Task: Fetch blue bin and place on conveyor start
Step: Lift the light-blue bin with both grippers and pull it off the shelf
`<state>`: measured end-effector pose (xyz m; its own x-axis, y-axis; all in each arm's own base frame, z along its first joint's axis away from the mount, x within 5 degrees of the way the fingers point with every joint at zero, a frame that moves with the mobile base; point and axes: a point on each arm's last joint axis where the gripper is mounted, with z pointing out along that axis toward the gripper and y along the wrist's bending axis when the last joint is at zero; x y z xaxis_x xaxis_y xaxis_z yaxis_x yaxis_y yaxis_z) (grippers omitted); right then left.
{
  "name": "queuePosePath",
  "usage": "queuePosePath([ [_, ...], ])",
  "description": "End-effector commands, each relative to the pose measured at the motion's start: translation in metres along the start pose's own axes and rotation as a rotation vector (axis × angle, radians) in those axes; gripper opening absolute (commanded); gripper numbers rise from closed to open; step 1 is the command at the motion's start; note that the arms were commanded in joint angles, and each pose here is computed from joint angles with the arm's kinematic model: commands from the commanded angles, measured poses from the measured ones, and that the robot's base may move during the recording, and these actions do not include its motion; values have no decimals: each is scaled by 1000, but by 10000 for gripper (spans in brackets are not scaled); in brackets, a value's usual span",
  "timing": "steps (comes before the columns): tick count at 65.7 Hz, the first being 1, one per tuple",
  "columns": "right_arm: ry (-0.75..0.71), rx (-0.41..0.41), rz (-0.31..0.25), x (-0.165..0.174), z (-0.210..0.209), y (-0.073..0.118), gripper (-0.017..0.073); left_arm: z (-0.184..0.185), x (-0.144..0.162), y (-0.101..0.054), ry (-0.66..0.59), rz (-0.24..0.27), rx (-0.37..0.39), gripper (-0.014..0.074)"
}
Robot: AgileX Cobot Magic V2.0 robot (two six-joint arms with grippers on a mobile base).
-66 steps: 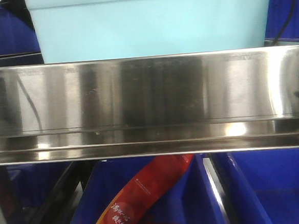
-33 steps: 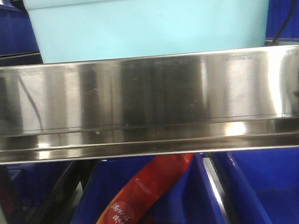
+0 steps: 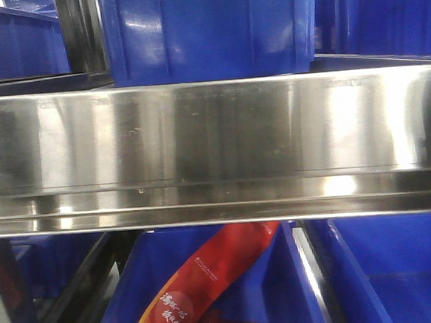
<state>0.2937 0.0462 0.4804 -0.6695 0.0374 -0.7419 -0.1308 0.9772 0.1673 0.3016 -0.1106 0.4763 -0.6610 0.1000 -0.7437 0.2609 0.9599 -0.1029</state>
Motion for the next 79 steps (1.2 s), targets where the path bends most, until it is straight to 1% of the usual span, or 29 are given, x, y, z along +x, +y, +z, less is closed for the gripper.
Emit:
queuePosePath([
  [1, -124, 14, -35, -4, -32, 1, -152, -36, -4, -4, -122, 13, 35, -111],
  [6, -161, 10, -39, -4, -46, 2, -152, -48, -4, -4, -157, 13, 39, -111],
  [13, -179, 9, -40, -3, -51, 3, -152, -50, -5, -4, -168, 13, 41, -111],
  [79, -177, 9, -40, -4, -50, 3, -152, -52, -6, -3, -183, 15, 37, -111],
])
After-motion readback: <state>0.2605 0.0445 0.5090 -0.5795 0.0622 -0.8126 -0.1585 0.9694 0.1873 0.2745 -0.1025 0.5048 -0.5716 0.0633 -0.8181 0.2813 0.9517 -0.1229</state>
